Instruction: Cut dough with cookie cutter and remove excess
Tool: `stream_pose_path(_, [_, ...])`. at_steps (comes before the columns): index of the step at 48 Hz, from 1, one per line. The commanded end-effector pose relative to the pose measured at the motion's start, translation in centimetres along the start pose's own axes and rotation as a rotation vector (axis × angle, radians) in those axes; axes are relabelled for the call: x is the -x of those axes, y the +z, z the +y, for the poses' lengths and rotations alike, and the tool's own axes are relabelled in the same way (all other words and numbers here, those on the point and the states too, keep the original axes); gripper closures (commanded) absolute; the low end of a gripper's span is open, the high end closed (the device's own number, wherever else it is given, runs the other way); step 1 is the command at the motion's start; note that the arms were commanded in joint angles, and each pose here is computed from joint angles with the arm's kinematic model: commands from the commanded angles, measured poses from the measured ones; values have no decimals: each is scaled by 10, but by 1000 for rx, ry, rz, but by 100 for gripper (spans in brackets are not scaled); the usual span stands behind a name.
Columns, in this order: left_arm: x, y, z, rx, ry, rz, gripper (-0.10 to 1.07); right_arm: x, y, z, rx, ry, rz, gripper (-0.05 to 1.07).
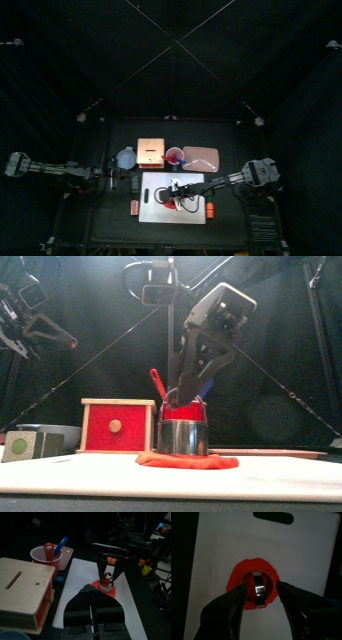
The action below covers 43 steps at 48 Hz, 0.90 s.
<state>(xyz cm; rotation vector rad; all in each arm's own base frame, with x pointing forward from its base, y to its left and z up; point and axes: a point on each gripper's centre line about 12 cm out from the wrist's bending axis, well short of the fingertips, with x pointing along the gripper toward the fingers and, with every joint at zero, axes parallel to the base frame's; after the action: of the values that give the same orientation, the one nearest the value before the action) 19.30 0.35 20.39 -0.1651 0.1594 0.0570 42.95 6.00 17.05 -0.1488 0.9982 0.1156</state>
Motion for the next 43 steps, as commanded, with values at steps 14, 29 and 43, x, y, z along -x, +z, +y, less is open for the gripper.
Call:
stream_pose_path(14, [-46, 19, -25, -36, -71, -6, 43, 59, -5, 2, -2, 14, -267, 17])
stream_pose_path(29, [-101, -2, -53, -65, -116, 66, 39, 73, -46, 4, -50, 39, -440, 17])
stream_pose_path(43, [-147, -35, -74, -68, -87, 52, 28, 65, -76, 7, -79, 48, -554, 17])
